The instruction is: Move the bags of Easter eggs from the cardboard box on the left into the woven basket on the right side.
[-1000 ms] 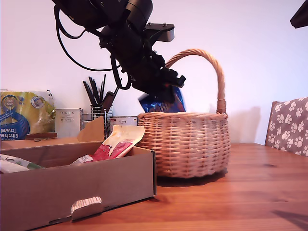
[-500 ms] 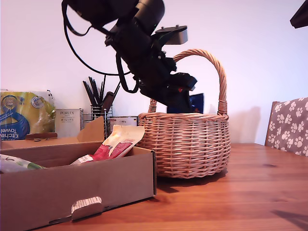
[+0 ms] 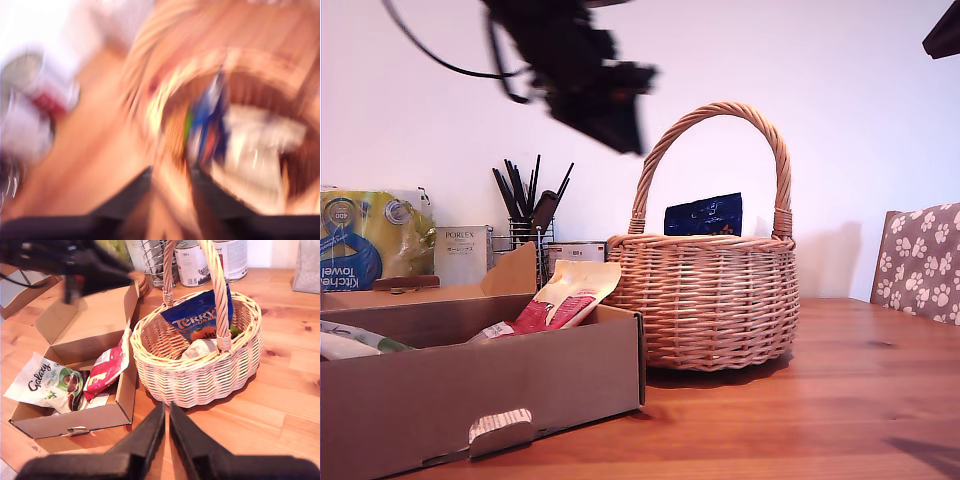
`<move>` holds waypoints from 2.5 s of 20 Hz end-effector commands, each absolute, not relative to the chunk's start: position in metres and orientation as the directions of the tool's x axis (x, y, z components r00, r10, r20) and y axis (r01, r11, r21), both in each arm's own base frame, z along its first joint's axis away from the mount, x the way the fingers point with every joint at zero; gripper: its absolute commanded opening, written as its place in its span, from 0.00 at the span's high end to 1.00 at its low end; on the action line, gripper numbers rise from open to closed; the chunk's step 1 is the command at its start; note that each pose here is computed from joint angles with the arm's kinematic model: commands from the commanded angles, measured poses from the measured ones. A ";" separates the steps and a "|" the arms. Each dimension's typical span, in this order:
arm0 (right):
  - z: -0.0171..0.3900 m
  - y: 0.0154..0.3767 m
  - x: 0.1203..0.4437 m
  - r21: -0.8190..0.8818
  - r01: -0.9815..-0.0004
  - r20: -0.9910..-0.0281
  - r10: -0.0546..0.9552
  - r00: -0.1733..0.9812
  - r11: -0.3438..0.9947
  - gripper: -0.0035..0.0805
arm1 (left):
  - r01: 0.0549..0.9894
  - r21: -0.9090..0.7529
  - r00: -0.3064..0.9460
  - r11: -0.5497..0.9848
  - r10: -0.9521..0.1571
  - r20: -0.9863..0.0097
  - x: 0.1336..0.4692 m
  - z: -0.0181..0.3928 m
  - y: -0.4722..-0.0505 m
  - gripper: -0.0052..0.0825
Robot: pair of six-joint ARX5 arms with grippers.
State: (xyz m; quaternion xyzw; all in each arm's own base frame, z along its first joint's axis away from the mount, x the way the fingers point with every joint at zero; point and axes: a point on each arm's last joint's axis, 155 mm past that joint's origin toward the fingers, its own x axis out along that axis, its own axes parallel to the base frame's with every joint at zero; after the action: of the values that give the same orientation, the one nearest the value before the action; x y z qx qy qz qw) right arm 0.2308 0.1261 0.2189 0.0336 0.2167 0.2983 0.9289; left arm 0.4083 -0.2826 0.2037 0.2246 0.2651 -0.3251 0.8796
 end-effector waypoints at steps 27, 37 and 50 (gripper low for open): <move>0.215 0.128 0.230 0.193 -0.546 -0.386 0.574 0.722 0.816 0.97 | 0.591 -0.056 0.559 0.805 -0.458 -0.691 0.307 0.137 -0.186 0.28; 0.215 0.128 0.231 0.192 -0.546 -0.385 0.574 0.723 0.816 0.97 | 0.804 0.148 0.480 0.576 -0.481 -0.734 0.320 0.079 -0.231 0.15; 0.216 0.128 0.231 0.191 -0.546 -0.382 0.574 0.724 0.816 0.97 | 0.732 0.319 0.584 0.602 -0.312 -0.750 0.346 0.028 -0.241 0.15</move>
State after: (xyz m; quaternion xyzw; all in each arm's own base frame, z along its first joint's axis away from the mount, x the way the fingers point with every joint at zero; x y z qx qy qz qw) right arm 0.2310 0.1261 0.2194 0.0335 0.2156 0.2984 0.9292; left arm 0.3470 -0.2410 0.0328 0.3169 0.3285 -0.3172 0.8313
